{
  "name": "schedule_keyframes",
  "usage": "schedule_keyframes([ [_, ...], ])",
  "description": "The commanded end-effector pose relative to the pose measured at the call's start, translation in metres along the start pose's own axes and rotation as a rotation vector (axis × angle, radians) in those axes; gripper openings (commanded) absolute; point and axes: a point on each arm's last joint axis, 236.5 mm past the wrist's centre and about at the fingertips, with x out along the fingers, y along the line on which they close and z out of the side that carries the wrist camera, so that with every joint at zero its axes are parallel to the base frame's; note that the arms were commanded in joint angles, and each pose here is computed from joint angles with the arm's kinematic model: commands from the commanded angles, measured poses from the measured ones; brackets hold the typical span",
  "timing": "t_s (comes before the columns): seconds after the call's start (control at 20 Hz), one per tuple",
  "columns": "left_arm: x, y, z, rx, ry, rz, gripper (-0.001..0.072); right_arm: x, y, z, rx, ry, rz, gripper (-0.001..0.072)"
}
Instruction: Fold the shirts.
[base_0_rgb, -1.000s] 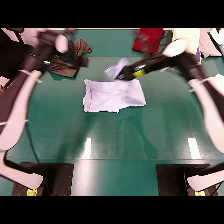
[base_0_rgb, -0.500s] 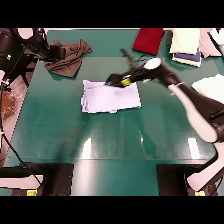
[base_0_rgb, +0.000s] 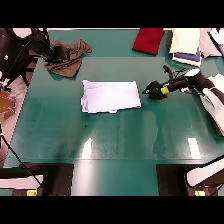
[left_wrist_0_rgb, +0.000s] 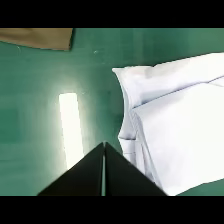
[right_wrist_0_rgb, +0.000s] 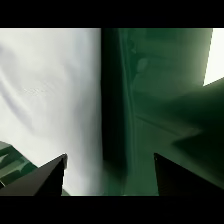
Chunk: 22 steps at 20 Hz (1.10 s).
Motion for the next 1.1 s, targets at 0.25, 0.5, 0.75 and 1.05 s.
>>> schedule_keyframes([
  [0.25, -0.001, -0.007, -0.008, -0.002, 0.034, -0.03, 0.0024, 0.121, 0.104, -0.007, -0.195, 0.153, 0.111, 0.0134],
  [0.5, -0.001, -0.007, -0.009, 0.007, 0.037, -0.028, 0.0024, 0.046, 0.171, 0.044, -0.307, -0.007, 0.146, 0.0023],
  [0.75, -0.001, -0.008, -0.007, 0.007, 0.031, -0.034, 0.0024, -0.173, 0.122, 0.115, -0.137, -0.386, 0.024, 0.0022],
  [1.05, -0.001, -0.011, 0.0, 0.003, 0.001, -0.047, 0.0024, -0.42, -0.024, 0.049, 0.355, -0.762, -0.049, 0.0023],
])
